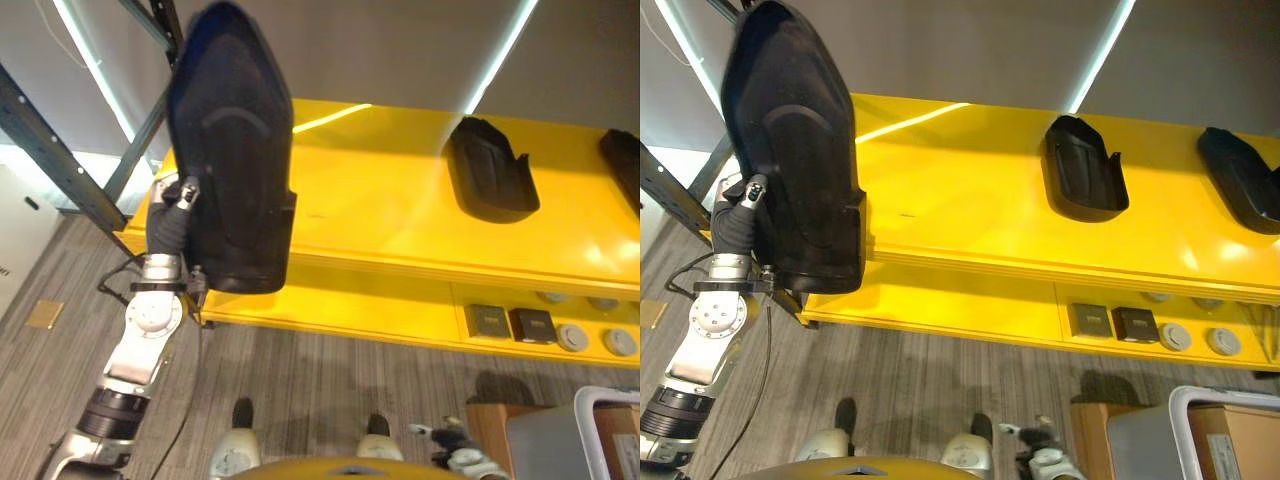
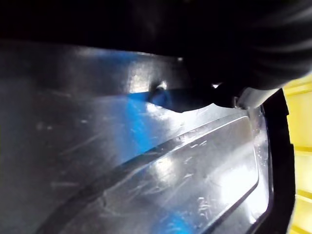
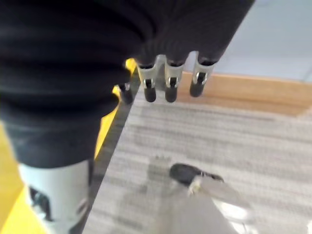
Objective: Move parts from the plastic box to the shelf.
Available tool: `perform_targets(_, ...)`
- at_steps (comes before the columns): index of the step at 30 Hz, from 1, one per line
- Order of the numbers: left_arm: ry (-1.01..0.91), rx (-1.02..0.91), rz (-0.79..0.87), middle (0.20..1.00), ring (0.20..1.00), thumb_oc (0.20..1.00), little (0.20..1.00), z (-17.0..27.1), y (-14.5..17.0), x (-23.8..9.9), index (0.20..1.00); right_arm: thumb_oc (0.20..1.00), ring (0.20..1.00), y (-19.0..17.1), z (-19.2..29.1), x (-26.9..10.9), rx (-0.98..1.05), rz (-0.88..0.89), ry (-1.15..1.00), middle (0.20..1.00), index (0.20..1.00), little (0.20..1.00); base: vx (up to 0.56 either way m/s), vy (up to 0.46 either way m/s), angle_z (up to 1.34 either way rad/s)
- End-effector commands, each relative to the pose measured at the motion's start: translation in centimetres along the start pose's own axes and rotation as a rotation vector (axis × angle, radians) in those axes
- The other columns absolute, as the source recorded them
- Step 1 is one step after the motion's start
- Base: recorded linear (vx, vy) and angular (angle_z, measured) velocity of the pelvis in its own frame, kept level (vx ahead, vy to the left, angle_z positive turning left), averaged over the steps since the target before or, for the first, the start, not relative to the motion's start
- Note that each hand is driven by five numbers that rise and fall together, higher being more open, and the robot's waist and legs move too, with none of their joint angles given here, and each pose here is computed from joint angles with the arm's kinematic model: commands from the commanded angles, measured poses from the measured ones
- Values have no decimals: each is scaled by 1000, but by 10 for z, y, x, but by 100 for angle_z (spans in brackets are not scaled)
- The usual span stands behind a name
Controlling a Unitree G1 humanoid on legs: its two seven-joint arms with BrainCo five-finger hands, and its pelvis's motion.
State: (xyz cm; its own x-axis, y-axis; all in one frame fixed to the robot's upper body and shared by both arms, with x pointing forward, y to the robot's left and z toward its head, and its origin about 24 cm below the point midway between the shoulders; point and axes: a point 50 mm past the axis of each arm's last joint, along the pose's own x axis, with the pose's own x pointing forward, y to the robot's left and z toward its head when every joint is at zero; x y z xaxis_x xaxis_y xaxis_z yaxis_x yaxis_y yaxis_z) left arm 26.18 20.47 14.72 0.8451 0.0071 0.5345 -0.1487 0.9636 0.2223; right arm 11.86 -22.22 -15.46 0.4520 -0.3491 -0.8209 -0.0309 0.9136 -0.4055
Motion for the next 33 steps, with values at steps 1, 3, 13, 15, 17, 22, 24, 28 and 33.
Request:
perform_targets(1,-163,72,70,200,200,200,200,28,20,12,200,1000,1000,2,18,1,-160,-13,-93,1000,1000,1000,93,270,-109)
perform_targets(3,-140,86,69,200,200,200,200,22,21,13,200,1000,1000,11,19,-1,-200,32,-126,1000,1000,1000,131,186,-46)
perform_targets(13,98,-159,128,200,200,200,200,-21,5,51,200,1000,1000,-22,-30,-2,-49,-22,75,1000,1000,1000,66,-42,0)
perform_targets(15,137,-209,123,200,200,200,200,-26,3,60,200,1000,1000,-25,-26,0,-69,-22,67,1000,1000,1000,-23,-26,1)
perform_targets(17,151,-246,135,200,200,200,200,-25,6,79,200,1000,1000,-25,-15,2,-129,-9,30,1000,1000,1000,-61,-37,-14)
perform_targets(22,179,-31,96,200,200,200,200,-16,28,122,200,1000,1000,-19,8,5,-220,33,-47,1000,1000,1000,-55,-38,-8)
perform_targets(24,183,-20,116,200,200,200,200,-11,36,131,200,1000,1000,-13,11,5,-229,56,-55,1000,1000,1000,-62,-37,-3)
perform_targets(28,231,128,111,200,200,200,200,-5,49,156,200,1000,1000,-6,24,6,-281,86,-95,1000,1000,1000,-46,-42,2)
perform_targets(33,217,315,103,200,200,200,200,5,59,166,200,1000,1000,-8,34,7,-186,72,-110,1000,1000,1000,-23,-32,8)
